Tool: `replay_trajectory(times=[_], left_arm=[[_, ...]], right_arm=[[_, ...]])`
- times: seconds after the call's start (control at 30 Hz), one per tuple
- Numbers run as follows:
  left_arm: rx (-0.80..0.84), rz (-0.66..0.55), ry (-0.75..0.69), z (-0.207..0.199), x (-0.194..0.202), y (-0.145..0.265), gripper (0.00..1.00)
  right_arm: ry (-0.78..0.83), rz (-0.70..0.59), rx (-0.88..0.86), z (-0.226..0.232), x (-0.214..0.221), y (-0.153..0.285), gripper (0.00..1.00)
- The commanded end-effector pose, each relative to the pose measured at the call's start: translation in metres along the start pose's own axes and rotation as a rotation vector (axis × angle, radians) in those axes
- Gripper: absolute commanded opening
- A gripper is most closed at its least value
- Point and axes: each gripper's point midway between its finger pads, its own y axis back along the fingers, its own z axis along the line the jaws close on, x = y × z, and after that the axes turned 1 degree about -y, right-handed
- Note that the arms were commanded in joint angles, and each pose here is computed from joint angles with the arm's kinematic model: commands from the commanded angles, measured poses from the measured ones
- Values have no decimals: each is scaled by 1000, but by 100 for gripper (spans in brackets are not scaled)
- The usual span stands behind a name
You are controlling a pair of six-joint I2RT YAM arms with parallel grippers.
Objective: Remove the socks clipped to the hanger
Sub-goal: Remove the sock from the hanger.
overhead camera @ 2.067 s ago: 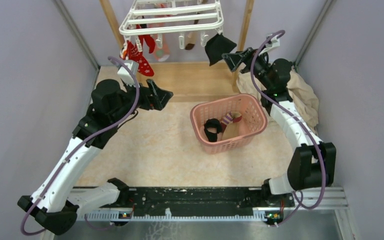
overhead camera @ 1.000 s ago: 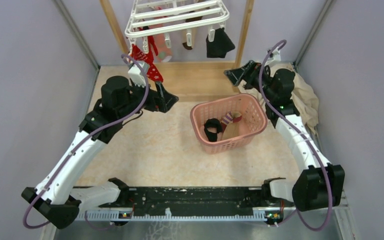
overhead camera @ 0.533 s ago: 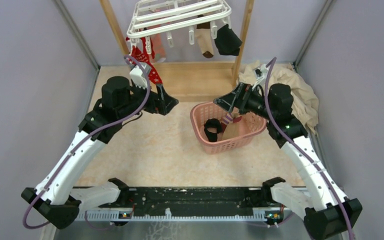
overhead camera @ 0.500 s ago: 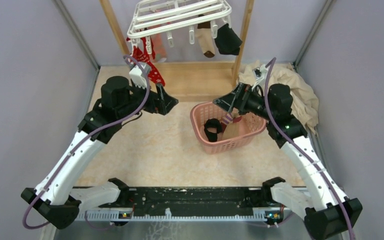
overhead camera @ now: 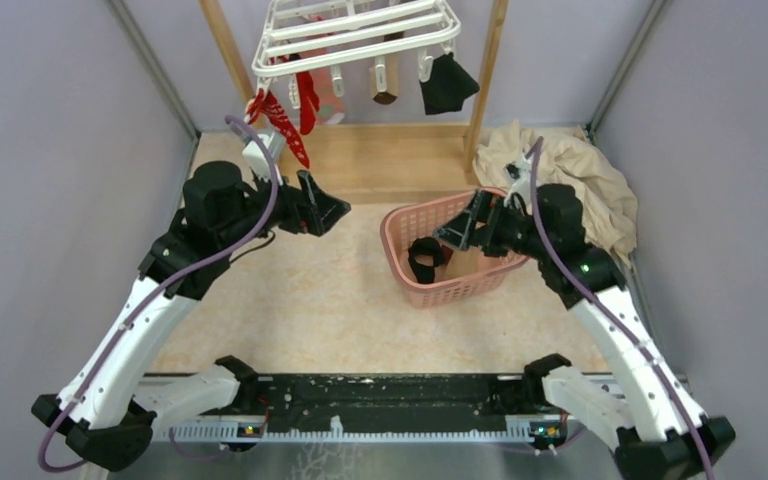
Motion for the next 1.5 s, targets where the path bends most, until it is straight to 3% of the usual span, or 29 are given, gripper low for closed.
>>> replay_trajectory(times=[0.0, 0.17, 0.37, 0.63, 0.93, 1.17, 1.47], left_arm=[[39, -15, 68, -7, 8, 2, 99], [29, -56, 92, 1, 17, -9, 99], [6, 5, 101, -3, 18, -30, 99], [-43, -14, 89, -19, 8, -47, 99], [-20, 56, 44, -64, 24, -84, 99], [3, 107, -15, -124, 41, -103, 99], [11, 92, 10, -134, 49, -116, 99]], right_arm=[[117, -104, -13, 12, 2, 41, 98], [172, -144, -45, 7, 17, 52, 98], [172, -139, -60, -1, 17, 34, 98], [188, -59, -7, -14, 19, 19, 98], [201, -25, -46, -8, 26, 22, 99], [232, -59, -46, -5, 26, 34, 98], [246, -54, -58, -3, 33, 42, 98]])
